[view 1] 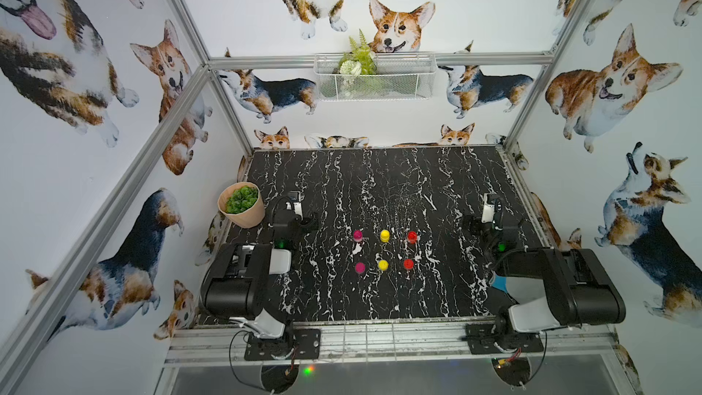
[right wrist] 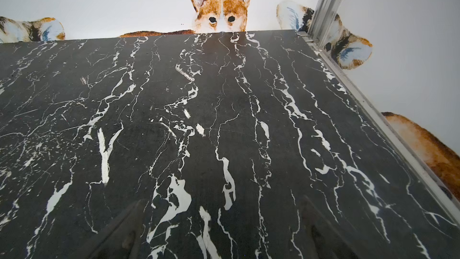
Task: Close the paint jar lid
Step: Pick up the paint jar from the center of the board.
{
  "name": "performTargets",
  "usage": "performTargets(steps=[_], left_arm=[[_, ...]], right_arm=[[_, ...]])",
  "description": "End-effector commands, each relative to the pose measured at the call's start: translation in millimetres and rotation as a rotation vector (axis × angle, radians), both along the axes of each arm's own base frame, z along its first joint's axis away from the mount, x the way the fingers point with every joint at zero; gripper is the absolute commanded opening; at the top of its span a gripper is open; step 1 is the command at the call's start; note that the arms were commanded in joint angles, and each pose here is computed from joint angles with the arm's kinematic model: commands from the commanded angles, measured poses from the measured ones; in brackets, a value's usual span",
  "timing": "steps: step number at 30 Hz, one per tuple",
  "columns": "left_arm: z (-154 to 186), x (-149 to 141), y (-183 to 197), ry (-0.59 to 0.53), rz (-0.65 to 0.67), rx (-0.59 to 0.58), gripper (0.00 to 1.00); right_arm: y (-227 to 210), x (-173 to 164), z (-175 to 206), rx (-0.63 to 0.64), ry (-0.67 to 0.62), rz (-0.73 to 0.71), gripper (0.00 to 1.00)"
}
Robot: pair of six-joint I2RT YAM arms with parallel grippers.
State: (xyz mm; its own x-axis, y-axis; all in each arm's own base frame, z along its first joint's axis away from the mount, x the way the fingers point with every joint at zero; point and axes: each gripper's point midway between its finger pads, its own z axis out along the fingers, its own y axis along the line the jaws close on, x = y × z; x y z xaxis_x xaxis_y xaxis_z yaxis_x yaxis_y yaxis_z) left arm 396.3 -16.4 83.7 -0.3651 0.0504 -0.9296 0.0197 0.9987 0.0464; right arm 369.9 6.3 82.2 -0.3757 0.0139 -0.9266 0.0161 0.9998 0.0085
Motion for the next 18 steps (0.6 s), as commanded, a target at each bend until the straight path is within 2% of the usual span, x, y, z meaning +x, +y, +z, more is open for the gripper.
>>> performTargets(steps=[1, 18], left_arm=[[5.2, 3.0, 0.5, -0.019, 0.004, 0.001, 1.0], [5.4, 4.0, 3.1, -0.018, 0.013, -0.003, 1.0]], right_arm=[[2.5, 4.8, 8.6, -0.001, -0.033, 0.013, 1.0], [-0.3, 7.6, 7.2, 0.022, -0.018, 0.014, 1.0]])
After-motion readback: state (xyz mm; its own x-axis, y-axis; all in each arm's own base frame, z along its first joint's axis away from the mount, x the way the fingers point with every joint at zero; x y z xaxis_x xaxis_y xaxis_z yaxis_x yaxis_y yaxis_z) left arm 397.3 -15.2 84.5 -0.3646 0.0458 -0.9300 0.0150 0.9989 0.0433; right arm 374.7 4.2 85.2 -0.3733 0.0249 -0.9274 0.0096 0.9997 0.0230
